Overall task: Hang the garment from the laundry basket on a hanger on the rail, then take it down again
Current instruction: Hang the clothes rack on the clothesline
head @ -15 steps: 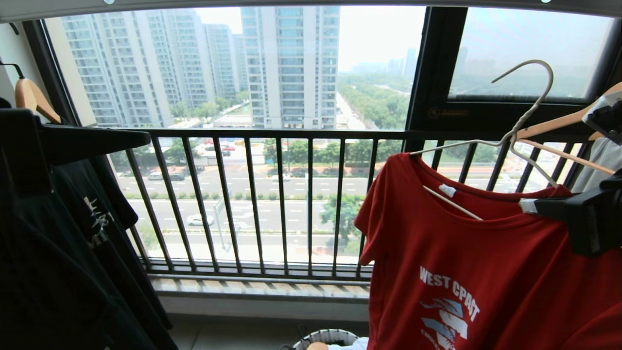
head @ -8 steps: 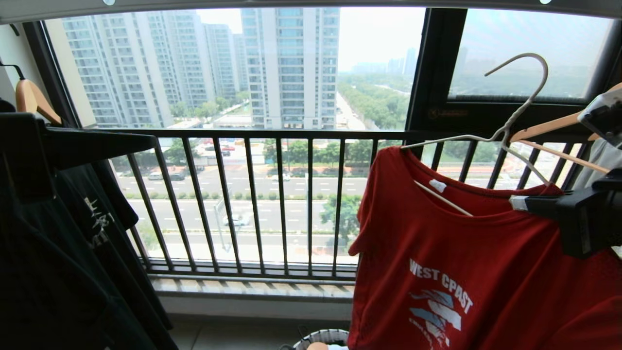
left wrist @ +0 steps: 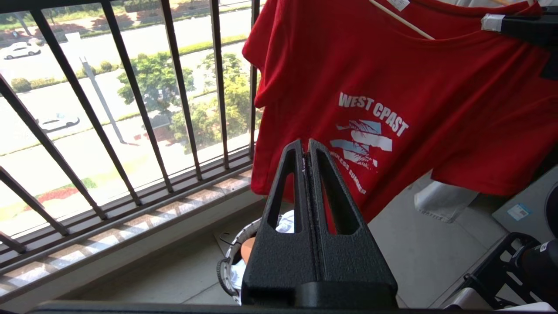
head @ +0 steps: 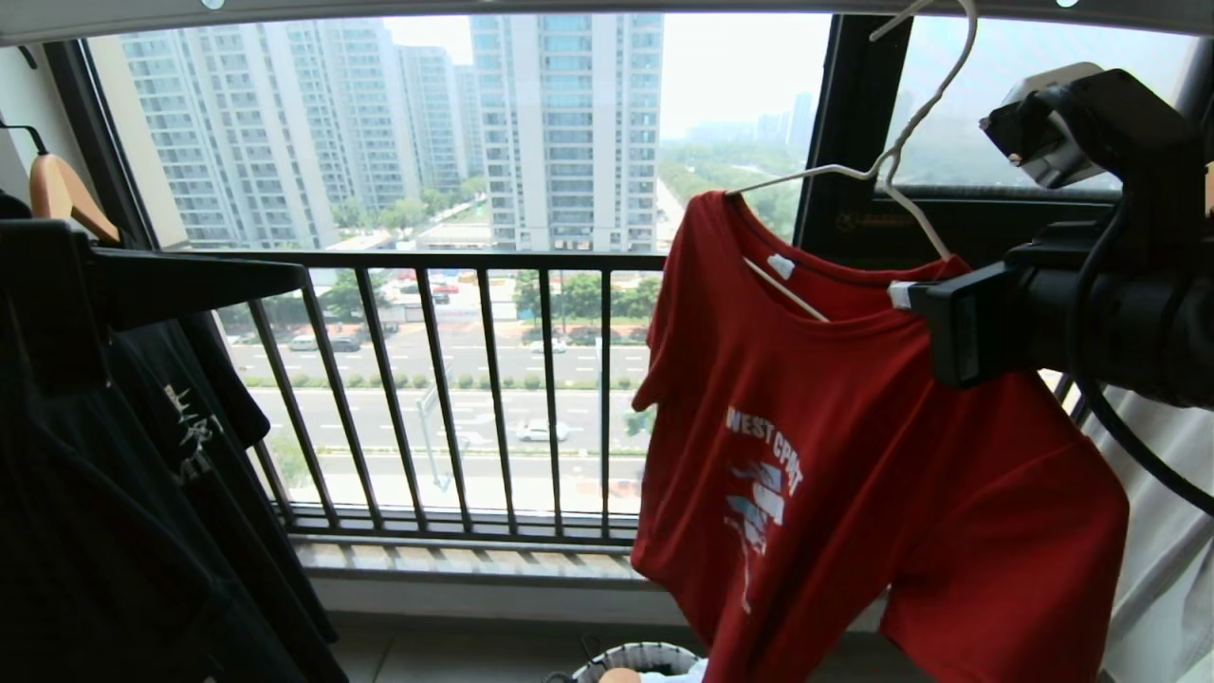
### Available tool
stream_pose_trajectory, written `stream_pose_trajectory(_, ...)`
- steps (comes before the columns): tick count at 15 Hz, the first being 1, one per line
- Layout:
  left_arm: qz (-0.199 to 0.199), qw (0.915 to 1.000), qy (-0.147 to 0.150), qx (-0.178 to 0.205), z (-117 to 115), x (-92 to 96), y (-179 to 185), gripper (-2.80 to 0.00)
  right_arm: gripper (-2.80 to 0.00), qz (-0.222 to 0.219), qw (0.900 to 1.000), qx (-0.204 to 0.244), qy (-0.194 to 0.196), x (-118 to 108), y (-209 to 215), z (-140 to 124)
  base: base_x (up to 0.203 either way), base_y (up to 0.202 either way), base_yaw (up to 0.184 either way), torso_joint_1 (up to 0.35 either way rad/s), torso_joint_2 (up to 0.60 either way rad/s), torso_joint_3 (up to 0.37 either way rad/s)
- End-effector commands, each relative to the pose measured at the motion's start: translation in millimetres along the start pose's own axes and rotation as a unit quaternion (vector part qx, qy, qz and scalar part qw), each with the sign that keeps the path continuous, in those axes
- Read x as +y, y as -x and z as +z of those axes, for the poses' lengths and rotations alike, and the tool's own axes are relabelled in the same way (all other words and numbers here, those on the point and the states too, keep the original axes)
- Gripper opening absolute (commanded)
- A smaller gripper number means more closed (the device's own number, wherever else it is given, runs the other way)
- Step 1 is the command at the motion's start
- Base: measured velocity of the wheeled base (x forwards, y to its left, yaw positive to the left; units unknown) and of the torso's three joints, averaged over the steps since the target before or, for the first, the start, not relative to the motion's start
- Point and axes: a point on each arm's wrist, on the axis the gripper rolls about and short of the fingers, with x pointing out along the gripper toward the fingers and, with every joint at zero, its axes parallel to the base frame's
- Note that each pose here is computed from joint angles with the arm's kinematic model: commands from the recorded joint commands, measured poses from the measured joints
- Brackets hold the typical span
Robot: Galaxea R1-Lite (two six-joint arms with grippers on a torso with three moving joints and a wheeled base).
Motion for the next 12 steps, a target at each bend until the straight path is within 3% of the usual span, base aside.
stream_pose_trajectory(1,-0.001,1.0,0.0,0.0,0.1,-0.2,0.4,-2.8,-2.8,-0.001,1.0,0.001,0.024,16.1,-14.1,6.7,0.0,0.0,0.0,0.0,0.0,0.0)
stream_pose_trajectory(12,-0.001,1.0,-0.004,-0.009,1.7,-2.4,5.6,-2.8,-2.8,-0.004,0.999,-0.019,0.033,26.3,-8.9,20.4,0.0,0.0,0.0,0.0,0.0,0.0)
